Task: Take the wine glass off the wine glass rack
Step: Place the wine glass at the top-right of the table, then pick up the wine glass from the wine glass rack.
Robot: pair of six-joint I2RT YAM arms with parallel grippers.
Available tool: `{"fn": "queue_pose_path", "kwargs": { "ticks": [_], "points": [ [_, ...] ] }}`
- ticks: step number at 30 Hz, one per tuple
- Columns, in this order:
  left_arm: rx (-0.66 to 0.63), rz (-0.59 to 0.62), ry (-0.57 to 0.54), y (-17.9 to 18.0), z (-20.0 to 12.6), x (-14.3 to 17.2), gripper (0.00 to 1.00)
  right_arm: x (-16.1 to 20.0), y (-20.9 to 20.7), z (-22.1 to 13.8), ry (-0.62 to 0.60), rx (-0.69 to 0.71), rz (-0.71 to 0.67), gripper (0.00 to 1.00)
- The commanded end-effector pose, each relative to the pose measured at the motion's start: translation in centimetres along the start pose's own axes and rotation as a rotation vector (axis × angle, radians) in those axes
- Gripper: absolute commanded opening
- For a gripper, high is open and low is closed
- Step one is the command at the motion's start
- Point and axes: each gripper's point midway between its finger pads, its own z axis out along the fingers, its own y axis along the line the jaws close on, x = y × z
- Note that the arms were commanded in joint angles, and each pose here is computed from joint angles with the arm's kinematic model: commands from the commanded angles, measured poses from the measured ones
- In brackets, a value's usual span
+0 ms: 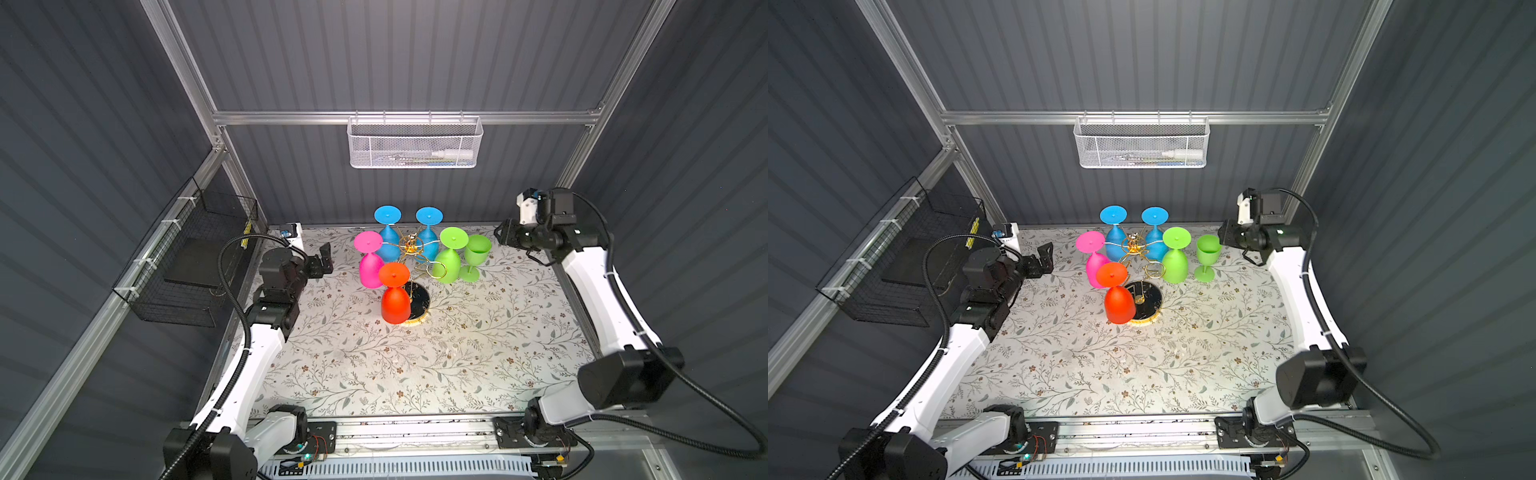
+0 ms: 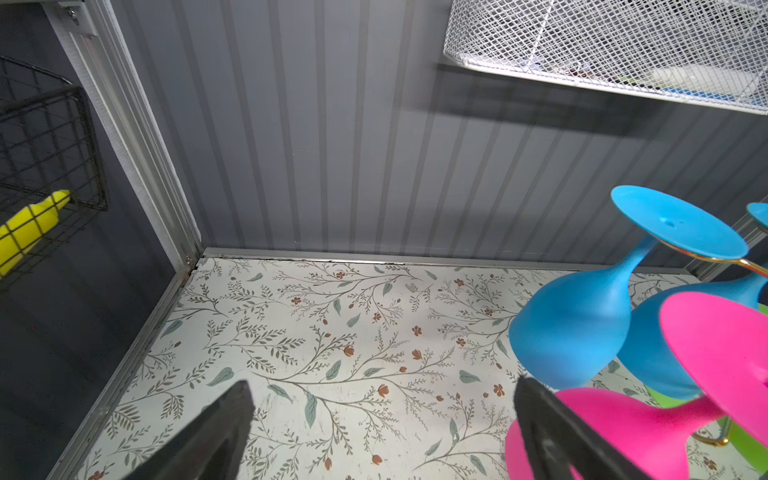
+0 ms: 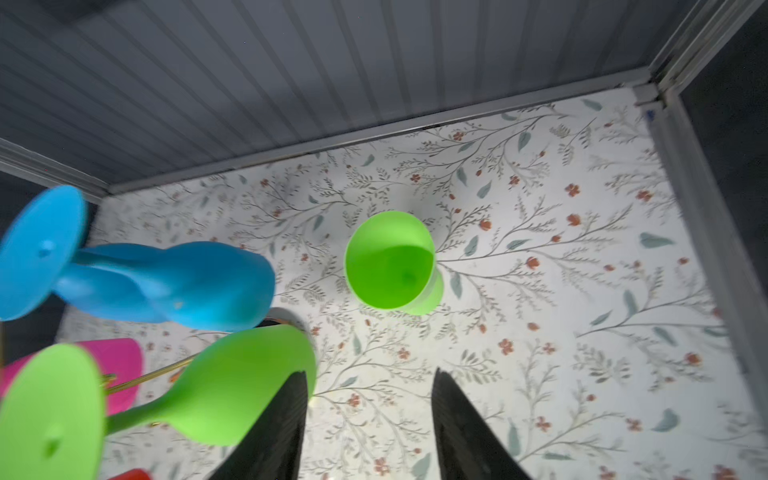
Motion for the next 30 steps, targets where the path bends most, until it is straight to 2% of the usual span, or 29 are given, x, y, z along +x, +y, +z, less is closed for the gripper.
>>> {"fn": "queue_pose_path", "kwargs": {
  "ticks": [1, 4, 8, 16, 24, 30],
  "points": [
    [-0.010, -0.005, -0.009, 0.3, -0.5, -0.2, 1.00, 0.3, 3.9, -1.6, -0.046, -0.230, 0.085, 0.55],
    [-0.005, -0.007, -0.005, 0.2, -0.5, -0.1, 1.00, 1.8, 5.3, -2.8, -0.060, -0.336, 0.129, 0.60],
    [-0.006, -0.006, -0.006, 0.2, -0.5, -0.1, 1.00, 3.0, 6.7, -3.4, -0.057, -0.387, 0.156, 0.62],
    [-0.003, -0.009, -0.003, 0.2, -0.5, 0.0, 1.00, 3.4, 10.2, -1.3, -0.014, -0.487, 0.194, 0.63],
    [-0.001, -0.006, -0.008, 0.1, -0.7, -0.2, 1.00, 3.2, 11.2, -0.2, 0.012, -0.523, 0.249, 0.60],
    [-0.001, -0.007, -0.010, 0.1, -0.8, -0.2, 1.00, 3.2, 11.6, 0.2, 0.021, -0.547, 0.269, 0.51]
  ]
}}
